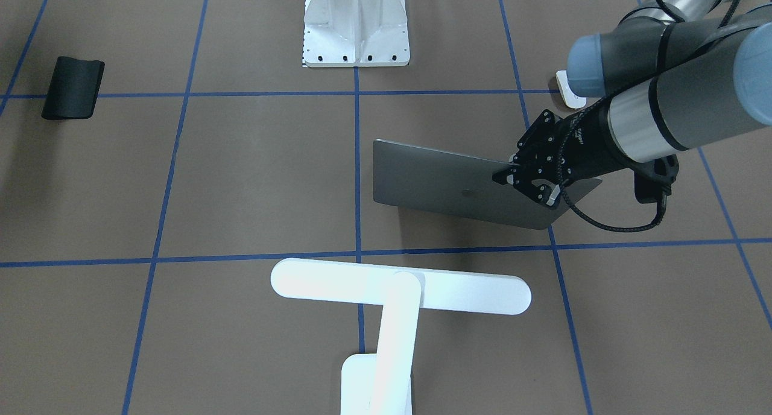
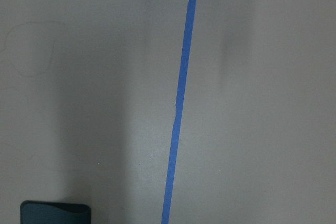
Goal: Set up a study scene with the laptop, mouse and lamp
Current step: 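Lower the laptop in front of the white lamp and open the left gripper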
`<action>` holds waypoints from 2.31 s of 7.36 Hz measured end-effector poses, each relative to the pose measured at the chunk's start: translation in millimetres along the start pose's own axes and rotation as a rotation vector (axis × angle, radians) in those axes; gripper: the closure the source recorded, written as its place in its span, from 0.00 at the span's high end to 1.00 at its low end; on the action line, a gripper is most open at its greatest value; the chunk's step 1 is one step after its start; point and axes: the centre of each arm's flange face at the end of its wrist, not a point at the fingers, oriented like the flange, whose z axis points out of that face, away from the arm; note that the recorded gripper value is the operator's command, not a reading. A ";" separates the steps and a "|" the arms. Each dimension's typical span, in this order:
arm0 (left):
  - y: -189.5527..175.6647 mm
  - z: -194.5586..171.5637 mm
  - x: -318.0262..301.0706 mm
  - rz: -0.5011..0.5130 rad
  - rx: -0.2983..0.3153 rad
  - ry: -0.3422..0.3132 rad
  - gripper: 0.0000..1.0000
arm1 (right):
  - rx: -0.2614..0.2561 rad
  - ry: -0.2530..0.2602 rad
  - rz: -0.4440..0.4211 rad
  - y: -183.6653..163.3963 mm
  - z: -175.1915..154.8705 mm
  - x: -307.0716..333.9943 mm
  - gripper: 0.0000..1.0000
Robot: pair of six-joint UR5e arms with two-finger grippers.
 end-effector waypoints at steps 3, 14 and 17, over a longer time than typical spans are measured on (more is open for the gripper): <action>24.0 49.2 21.2 -0.037 0.025 0.064 0.00 | 0.004 -0.001 -0.002 -2.4 -1.5 -1.1 1.00; 21.6 144.7 41.8 0.071 0.057 0.485 0.00 | 0.003 0.000 -0.001 -3.7 -2.1 -1.6 1.00; 19.4 148.3 47.9 0.065 0.076 0.532 0.00 | -0.001 -0.001 0.002 -2.9 -0.6 -0.1 1.00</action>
